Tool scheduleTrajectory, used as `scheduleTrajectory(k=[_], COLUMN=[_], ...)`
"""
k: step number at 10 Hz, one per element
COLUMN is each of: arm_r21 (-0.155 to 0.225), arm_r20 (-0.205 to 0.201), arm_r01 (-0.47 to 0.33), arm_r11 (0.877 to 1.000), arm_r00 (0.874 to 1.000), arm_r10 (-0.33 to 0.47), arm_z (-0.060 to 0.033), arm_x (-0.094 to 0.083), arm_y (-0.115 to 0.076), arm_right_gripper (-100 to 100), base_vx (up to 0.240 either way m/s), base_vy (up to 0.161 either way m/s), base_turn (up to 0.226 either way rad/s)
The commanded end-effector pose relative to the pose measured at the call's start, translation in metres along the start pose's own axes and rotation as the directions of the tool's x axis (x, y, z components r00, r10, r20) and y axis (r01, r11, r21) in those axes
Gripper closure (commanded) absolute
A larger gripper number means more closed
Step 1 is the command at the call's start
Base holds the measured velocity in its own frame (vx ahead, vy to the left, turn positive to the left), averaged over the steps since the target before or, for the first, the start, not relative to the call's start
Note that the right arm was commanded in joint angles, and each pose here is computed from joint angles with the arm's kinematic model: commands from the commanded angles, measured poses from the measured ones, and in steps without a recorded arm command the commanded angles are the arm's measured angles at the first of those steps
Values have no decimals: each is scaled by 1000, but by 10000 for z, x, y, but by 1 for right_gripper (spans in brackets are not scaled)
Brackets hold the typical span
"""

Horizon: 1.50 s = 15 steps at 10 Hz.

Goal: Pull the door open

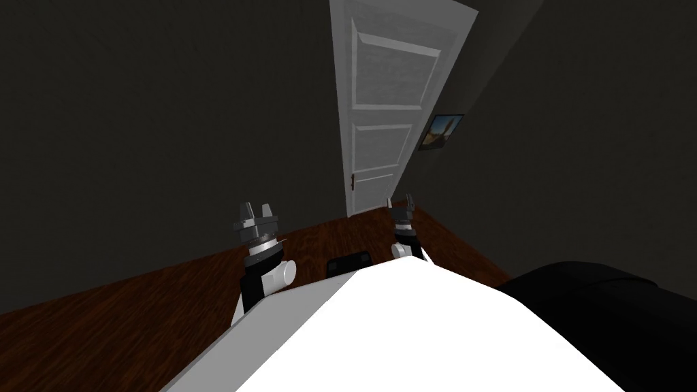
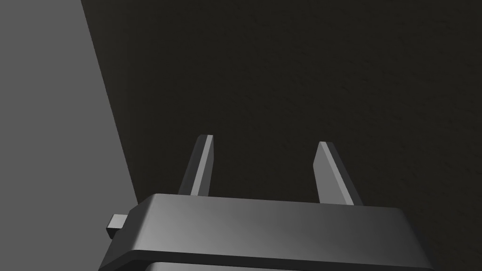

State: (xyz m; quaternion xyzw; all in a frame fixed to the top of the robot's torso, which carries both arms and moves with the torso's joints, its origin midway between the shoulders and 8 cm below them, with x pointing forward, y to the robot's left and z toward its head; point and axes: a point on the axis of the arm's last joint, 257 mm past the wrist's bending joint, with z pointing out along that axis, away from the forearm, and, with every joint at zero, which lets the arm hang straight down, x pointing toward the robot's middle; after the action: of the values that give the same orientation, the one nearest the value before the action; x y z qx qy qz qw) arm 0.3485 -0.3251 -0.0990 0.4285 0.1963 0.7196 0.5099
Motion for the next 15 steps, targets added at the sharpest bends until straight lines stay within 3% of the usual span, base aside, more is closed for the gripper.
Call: scheduleTrajectory(k=[1, 5, 8, 12, 15], arm_r21=[15, 48, 66, 80, 83], arm_r20=[15, 61, 101, 160, 207], arm_r01=[-41, -139, -213, -310, -380], arm_r11=[999, 989, 975, 947, 921], arm_r00=[999, 989, 973, 942, 911], arm_r10=[41, 136, 205, 295, 357], arm_z=[-57, -247, -405, -636, -820], arm_x=[-75, -252, -385, -561, -689], arm_y=[-80, -248, -367, -514, -613], arm_right_gripper=[-100, -100, -100, -100, -100], base_vx=[100, 110, 100, 105, 94], base_vy=[-13, -2, -1, -9, -21], base_turn=[110, 109, 123, 119, 130])
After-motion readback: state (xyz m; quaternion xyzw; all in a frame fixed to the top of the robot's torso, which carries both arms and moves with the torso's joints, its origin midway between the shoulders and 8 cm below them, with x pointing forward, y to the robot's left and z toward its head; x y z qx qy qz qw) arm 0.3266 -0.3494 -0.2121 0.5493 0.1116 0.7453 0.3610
